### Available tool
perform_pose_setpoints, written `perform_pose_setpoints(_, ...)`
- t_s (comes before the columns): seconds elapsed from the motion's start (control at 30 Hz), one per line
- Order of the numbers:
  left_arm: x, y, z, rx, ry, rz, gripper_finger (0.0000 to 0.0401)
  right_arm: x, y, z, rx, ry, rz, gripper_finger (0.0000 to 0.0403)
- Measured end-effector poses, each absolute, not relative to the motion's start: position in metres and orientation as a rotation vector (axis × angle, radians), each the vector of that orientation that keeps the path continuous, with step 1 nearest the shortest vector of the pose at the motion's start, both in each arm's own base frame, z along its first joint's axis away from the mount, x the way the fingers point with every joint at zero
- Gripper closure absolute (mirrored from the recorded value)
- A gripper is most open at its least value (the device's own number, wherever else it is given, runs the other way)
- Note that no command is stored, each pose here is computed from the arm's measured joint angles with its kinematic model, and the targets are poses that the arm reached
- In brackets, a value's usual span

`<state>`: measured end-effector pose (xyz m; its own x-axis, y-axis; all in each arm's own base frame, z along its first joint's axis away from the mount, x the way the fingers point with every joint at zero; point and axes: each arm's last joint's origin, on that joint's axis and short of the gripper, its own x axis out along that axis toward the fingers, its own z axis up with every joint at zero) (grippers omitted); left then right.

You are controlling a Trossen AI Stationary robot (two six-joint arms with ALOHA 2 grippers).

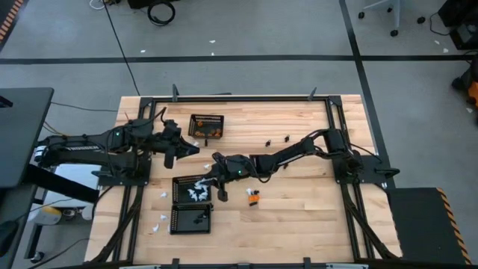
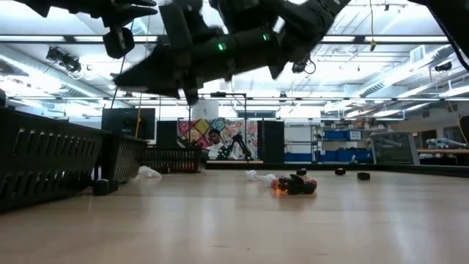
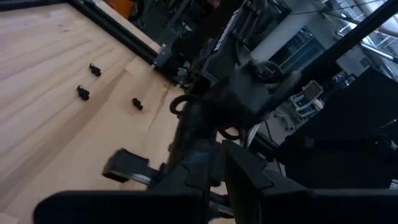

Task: Sort Halloween decoration
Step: Put the white toy into the middle black bin

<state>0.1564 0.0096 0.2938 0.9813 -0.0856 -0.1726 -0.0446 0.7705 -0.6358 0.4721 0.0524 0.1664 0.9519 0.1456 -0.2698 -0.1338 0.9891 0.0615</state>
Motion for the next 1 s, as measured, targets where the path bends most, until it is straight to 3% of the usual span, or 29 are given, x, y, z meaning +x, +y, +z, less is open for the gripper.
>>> perform_pose_setpoints(0.17,0.157,0.010,0.296,-0.676,0.171,-0.026,0.0351,0.486,0.054,0.170,0.025,0.305,0.153,0.0335)
perform_pose_setpoints(0.4,0.149,0.009,0.296,-0.659,0.187,-0.016,0.0351,0.506,0.059,0.135,0.100,0.368,0.165,0.0326)
perform_pose_setpoints(0.7,0.131,0.009,0.293,-0.636,0.223,0.039,0.0351,0.506,0.060,0.129,0.123,0.401,0.210,0.0240)
perform_pose_setpoints(0.87,0.129,0.009,0.285,-0.644,0.306,0.066,0.0351,0.502,0.057,0.147,0.130,0.420,0.221,0.0208)
perform_pose_setpoints(1.0,0.127,0.009,0.278,-0.650,0.380,0.089,0.0351,0.487,0.051,0.192,0.082,0.461,0.235,0.0208)
